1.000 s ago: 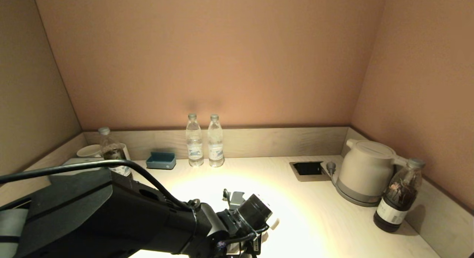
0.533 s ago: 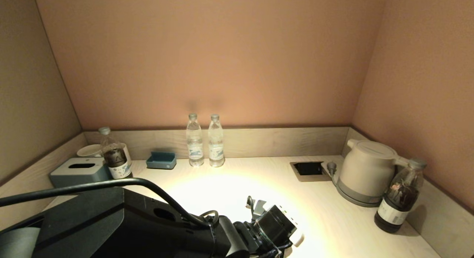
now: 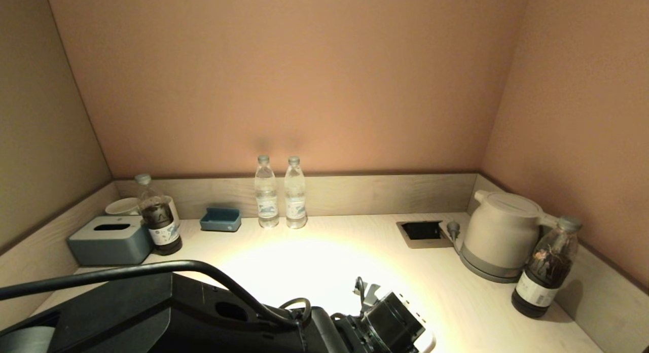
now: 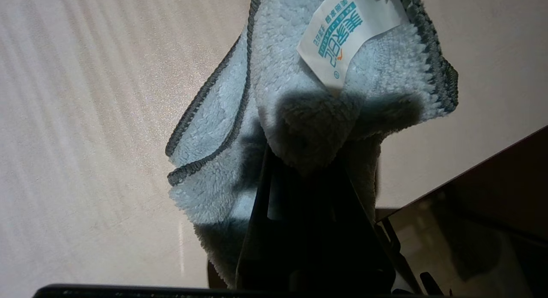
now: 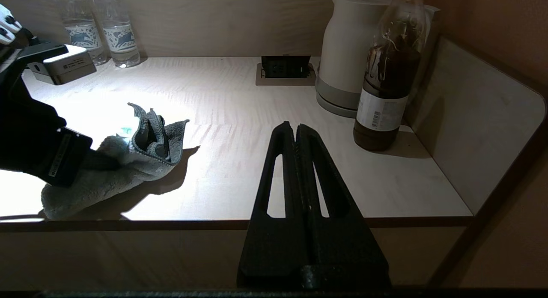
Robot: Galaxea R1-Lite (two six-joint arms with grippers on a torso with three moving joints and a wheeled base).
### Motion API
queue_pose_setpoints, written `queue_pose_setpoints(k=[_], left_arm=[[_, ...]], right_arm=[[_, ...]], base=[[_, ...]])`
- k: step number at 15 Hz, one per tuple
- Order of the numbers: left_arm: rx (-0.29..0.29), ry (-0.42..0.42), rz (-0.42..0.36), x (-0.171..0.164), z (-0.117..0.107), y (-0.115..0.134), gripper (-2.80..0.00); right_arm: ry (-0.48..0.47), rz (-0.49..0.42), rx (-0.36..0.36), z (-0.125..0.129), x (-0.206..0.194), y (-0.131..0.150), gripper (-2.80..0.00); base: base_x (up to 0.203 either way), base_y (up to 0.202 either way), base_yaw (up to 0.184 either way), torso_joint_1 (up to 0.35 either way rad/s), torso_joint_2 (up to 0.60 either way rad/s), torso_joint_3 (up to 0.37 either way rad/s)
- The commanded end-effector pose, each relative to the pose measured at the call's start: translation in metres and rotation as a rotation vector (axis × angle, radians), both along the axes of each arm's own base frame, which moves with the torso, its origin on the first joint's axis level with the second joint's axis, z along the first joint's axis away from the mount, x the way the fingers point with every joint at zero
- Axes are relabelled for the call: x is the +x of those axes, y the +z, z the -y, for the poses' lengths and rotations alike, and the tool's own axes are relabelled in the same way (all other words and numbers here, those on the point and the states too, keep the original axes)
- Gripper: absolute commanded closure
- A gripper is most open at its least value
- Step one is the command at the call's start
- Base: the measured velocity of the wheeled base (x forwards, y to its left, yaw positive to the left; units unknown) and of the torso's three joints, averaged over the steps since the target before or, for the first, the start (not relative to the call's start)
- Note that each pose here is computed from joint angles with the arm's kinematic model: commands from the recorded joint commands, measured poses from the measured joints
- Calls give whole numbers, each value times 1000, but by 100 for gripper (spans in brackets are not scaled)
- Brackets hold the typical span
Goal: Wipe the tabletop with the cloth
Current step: Sweep the stains on the table
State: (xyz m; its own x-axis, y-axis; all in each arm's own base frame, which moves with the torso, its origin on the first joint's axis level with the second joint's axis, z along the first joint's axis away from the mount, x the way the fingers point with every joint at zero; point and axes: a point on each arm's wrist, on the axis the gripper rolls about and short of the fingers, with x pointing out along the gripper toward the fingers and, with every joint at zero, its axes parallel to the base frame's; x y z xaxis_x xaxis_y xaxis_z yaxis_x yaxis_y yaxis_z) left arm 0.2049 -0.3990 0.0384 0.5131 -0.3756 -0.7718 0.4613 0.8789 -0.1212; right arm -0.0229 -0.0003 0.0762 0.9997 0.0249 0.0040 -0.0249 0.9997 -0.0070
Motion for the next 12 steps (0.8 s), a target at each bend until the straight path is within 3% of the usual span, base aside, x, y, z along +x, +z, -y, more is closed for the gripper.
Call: queue_pose_setpoints(k=[1, 3, 6, 9, 11, 12], left_arm=[[10, 13, -3, 0, -3, -1, 0], [18, 33, -11, 3, -8, -1, 0], [92, 131, -79, 11, -37, -10, 0], [104, 162, -89, 13, -44, -9, 0], [126, 278, -97, 29, -72, 0, 0], [132, 294, -93, 31, -76, 0, 0]], right_arm=[[1, -1, -1, 0, 0, 0, 0], [1, -1, -1, 0, 0, 0, 0], [1, -1, -1, 0, 0, 0, 0], [0, -2, -1, 0, 0, 0, 0], [0, -2, -1, 0, 0, 0, 0], [0, -2, -1, 0, 0, 0, 0]], base=[[0, 0, 0, 0, 0, 0], [0, 0, 0, 0, 0, 0], [0, 0, 0, 0, 0, 0], [0, 0, 0, 0, 0, 0], [0, 0, 0, 0, 0, 0], [0, 0, 0, 0, 0, 0]])
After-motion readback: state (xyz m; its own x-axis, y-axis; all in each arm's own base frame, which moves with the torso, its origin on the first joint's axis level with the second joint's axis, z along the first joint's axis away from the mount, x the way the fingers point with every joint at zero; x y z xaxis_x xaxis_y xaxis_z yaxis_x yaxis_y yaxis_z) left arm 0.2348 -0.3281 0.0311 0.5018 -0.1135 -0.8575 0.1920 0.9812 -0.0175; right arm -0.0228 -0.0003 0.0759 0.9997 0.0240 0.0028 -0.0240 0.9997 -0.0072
